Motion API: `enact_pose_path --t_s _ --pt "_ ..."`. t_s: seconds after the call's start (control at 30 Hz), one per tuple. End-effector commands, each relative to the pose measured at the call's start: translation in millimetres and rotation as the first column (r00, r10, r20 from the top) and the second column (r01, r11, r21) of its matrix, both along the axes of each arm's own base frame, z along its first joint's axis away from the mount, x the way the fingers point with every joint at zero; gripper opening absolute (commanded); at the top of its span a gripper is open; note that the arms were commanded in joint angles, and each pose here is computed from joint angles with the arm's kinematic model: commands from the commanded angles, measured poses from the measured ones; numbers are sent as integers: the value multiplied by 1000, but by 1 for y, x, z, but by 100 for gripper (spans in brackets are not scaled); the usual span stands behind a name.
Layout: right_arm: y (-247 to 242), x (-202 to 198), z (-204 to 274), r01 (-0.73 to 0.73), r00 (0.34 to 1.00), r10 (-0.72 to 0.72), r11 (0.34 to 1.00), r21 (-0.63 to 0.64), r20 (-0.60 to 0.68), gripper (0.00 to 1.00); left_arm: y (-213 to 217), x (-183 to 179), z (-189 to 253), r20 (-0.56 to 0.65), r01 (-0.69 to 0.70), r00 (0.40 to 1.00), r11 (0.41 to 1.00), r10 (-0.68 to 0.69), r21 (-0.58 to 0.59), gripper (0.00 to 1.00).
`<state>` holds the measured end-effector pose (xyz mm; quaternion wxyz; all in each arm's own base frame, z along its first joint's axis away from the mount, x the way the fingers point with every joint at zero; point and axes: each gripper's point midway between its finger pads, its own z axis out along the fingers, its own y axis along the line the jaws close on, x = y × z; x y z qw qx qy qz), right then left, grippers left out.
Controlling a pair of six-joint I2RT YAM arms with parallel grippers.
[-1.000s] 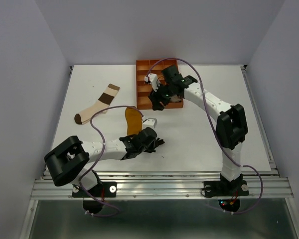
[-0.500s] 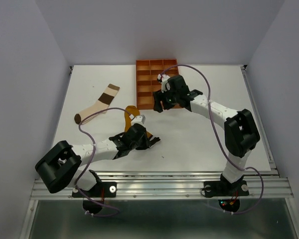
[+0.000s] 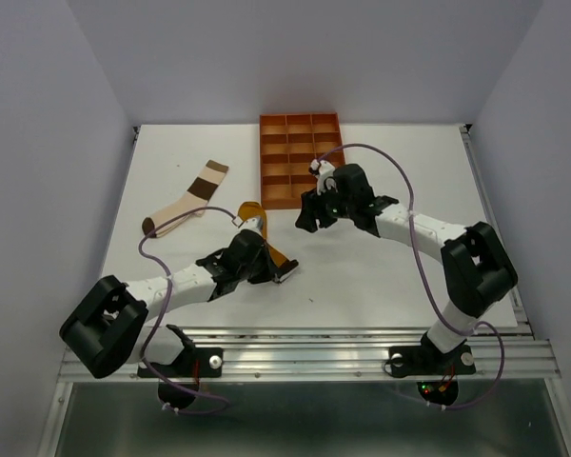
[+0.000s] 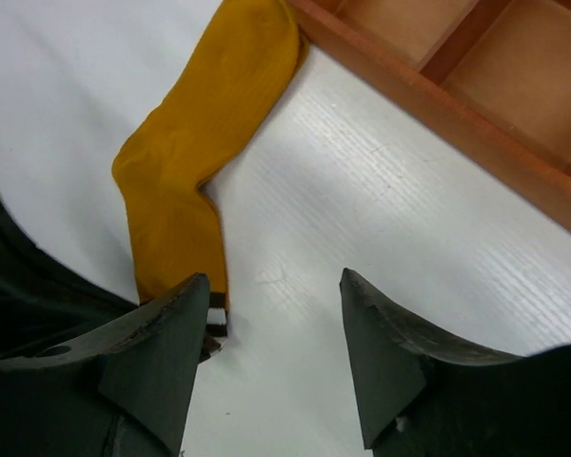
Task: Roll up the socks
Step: Roll the sock at the center of the board.
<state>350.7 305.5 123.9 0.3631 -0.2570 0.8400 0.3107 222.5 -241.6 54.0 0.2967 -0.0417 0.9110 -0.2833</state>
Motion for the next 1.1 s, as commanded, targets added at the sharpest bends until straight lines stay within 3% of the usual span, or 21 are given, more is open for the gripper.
enact_pose_path --t_s 0.0,0.23,0.57,0.67,0.83,0.93,1.07 --pt "13 -14 32 -127 989 117 986 111 92 62 4 3 -10 -55 -22 998 999 24 45 0" --pt "21 -51 10 -258 964 253 964 62 78 56 30 10 -35 -155 -142 976 987 153 80 0" --pt "46 -78 -9 -401 913 397 916 19 91 50 38 10 -44 -214 -159 961 983 175 89 0" --pt "55 -68 -23 -332 942 332 943 -4 43 49 39 8 -49 -237 -166 954 981 185 100 0" --pt "39 -34 -45 12 997 -16 998 -58 -74 45 39 5 -57 -276 -170 941 980 194 107 0" --pt "39 -48 -46 46 987 -46 999 -4 -155 52 37 2 -60 -299 -163 936 981 186 100 0" --pt "39 -57 -56 64 975 -57 998 24 -215 52 37 -1 -62 -312 -165 931 981 189 100 0"
